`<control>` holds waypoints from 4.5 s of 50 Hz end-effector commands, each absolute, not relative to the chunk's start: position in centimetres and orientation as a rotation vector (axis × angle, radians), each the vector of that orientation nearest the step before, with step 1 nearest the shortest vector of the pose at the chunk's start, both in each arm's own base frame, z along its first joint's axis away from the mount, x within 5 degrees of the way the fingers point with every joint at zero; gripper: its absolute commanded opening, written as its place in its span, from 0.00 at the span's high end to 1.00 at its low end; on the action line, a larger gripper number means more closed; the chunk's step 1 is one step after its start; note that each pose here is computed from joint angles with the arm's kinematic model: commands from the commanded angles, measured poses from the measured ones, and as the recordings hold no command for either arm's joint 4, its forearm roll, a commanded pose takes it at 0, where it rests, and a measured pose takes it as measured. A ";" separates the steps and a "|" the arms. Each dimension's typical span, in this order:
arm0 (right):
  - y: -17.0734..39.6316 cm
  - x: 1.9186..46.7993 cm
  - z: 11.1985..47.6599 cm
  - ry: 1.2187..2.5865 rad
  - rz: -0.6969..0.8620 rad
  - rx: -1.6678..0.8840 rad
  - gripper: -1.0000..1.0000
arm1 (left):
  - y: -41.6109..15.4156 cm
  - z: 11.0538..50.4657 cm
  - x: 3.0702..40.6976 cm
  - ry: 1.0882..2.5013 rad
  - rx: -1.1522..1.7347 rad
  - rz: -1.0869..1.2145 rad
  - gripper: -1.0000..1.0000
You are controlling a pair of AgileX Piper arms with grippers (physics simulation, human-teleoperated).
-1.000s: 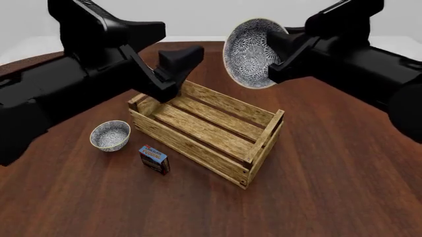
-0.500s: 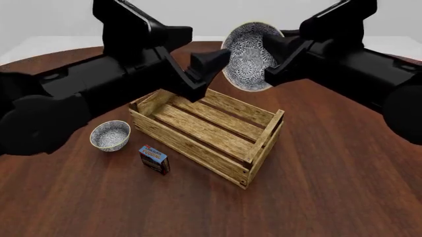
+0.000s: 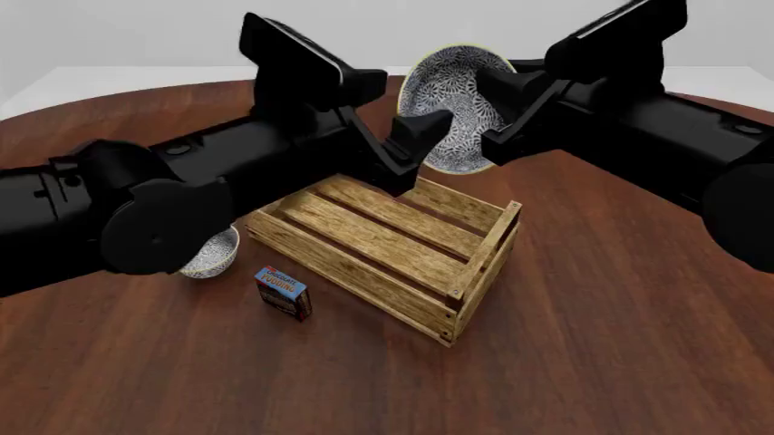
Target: Stack the right bowl on the left bowl and place them in the tray.
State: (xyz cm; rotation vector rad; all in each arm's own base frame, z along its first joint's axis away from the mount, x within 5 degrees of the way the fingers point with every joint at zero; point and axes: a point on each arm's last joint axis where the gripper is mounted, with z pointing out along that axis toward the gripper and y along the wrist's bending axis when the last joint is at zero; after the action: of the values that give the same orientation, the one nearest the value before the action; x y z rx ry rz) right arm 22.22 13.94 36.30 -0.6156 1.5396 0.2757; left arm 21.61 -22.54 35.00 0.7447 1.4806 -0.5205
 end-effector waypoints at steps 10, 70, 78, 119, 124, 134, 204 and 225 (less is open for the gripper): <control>14.0 21.5 36.8 1.526 0.299 -0.613 1.00 | -24.1 32.8 23.9 1.508 0.753 -0.493 0.00; 13.9 21.0 36.9 1.515 0.286 -0.636 0.00 | -25.2 31.5 24.8 1.546 0.722 -0.534 1.00; 13.9 20.6 37.1 1.511 0.296 -0.639 0.00 | -24.8 31.4 25.6 1.556 0.706 -0.516 1.00; 10.7 13.1 40.4 1.400 0.398 -0.651 0.00 | -16.7 32.9 26.6 1.588 0.572 -0.323 1.00; 10.6 12.9 40.4 1.394 0.398 -0.650 0.00 | -15.7 33.5 26.2 1.597 0.565 -0.298 1.00; 10.8 13.2 40.2 1.398 0.398 -0.652 0.00 | -14.4 33.9 25.2 1.650 0.559 -0.282 1.00; 11.6 14.4 39.6 1.417 0.383 -0.658 0.00 | -5.3 32.0 23.9 1.761 0.295 -0.073 1.00; 11.4 14.3 39.7 1.414 0.379 -0.653 0.00 | -4.6 30.7 24.7 1.788 0.266 -0.049 1.00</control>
State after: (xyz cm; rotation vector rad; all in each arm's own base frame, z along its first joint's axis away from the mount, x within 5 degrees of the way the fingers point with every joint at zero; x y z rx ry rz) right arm 14.37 11.47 39.67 -0.6545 1.4153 0.3808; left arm 24.38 -4.89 31.02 0.2864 1.7838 -0.0567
